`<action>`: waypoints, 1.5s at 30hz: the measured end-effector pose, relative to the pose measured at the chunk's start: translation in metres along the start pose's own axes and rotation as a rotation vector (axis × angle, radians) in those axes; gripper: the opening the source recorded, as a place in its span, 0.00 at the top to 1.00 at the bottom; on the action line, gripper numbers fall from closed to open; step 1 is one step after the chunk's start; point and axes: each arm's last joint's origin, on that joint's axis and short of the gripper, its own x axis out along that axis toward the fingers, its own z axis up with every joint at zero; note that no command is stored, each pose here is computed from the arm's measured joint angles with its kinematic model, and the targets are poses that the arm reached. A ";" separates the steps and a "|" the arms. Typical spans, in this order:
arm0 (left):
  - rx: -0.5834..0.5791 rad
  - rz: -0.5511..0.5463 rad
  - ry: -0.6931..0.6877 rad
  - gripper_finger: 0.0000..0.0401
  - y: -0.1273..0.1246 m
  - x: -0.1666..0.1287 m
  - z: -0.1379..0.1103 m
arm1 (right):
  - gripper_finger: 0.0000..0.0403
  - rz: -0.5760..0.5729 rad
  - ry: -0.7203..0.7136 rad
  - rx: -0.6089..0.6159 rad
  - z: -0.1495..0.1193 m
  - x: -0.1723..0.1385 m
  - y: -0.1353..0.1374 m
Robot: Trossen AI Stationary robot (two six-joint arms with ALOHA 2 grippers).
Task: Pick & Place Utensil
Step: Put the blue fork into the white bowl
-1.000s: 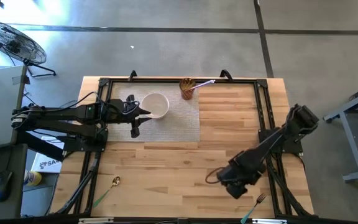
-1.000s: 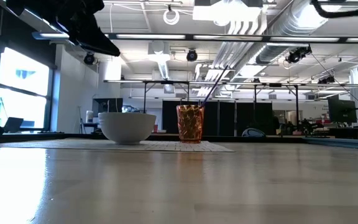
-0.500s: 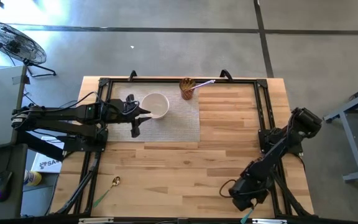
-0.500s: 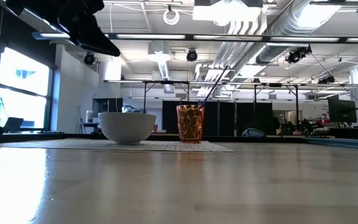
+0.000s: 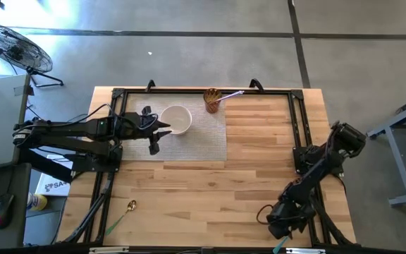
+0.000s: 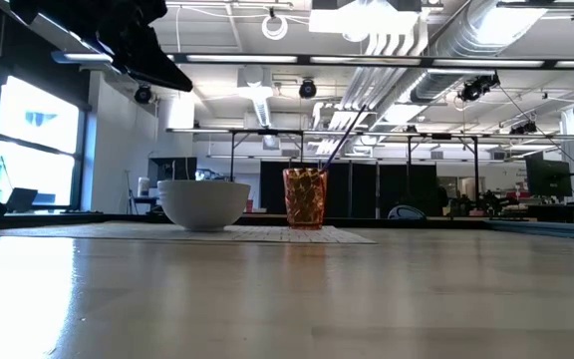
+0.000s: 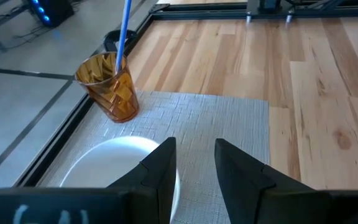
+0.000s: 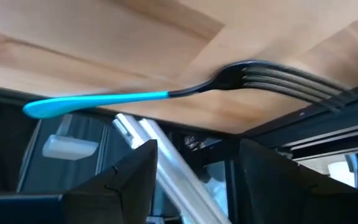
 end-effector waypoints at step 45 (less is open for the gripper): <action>-0.001 -0.003 0.002 0.73 0.000 0.000 0.000 | 0.45 -0.012 -0.186 -0.060 0.053 -0.032 0.001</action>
